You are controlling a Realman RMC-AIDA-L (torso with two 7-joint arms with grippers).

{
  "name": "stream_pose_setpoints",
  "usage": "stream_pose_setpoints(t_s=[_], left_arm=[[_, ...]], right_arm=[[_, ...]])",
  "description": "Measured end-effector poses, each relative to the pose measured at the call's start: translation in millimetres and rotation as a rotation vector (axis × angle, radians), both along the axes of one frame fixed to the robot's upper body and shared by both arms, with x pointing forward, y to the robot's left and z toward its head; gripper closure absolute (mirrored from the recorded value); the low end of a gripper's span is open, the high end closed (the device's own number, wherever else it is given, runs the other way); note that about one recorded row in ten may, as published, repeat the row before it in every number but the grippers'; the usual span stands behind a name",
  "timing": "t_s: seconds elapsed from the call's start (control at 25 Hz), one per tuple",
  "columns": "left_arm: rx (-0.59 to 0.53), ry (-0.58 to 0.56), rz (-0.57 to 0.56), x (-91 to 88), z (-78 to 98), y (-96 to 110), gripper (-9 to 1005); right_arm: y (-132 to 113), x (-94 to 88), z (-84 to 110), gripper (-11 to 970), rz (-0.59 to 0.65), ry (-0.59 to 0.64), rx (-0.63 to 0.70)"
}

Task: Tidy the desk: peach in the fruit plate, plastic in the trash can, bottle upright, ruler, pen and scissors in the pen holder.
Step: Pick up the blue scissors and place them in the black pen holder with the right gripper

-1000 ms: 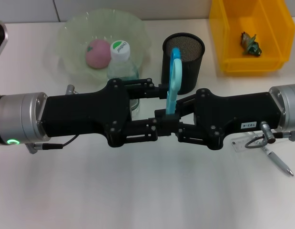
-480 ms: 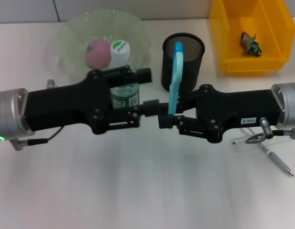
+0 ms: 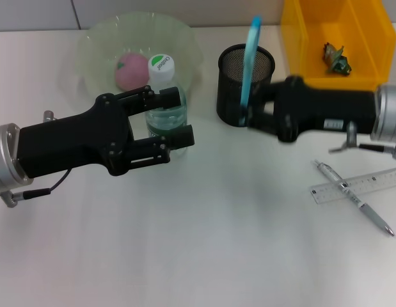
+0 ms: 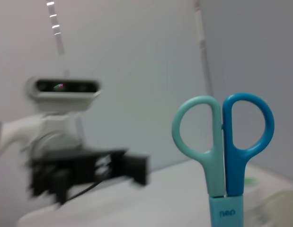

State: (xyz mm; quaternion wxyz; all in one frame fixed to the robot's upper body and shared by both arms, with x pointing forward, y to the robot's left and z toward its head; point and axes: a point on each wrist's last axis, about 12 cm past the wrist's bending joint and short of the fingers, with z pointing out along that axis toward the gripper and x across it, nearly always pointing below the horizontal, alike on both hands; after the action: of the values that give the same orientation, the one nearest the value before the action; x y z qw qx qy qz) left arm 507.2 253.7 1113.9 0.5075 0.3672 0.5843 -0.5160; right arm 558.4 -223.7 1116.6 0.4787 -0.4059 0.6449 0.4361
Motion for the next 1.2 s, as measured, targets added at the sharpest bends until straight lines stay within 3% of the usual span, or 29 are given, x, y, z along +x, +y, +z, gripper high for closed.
stream_pose_setpoints(t_s=[0.12, 0.28, 0.56, 1.2], left_arm=[[0.004, 0.004, 0.016, 1.0, -1.6, -0.4, 265], [0.005, 0.006, 0.022, 1.5, -2.0, -0.8, 266], [0.008, 0.007, 0.031, 2.5, -2.6, -0.7, 266], [0.019, 0.004, 0.049, 7.8, -2.1, -2.7, 267]], right_arm=[[-4.3, 9.9, 2.2, 744, -0.124, -0.076, 0.086], [-7.9, 14.2, 0.0, 742, -0.199, -0.113, 0.12], [-17.0, 22.4, -18.4, 737, -0.358, -0.131, 0.068], [-5.9, 41.4, -34.0, 727, -0.461, -0.124, -0.021]])
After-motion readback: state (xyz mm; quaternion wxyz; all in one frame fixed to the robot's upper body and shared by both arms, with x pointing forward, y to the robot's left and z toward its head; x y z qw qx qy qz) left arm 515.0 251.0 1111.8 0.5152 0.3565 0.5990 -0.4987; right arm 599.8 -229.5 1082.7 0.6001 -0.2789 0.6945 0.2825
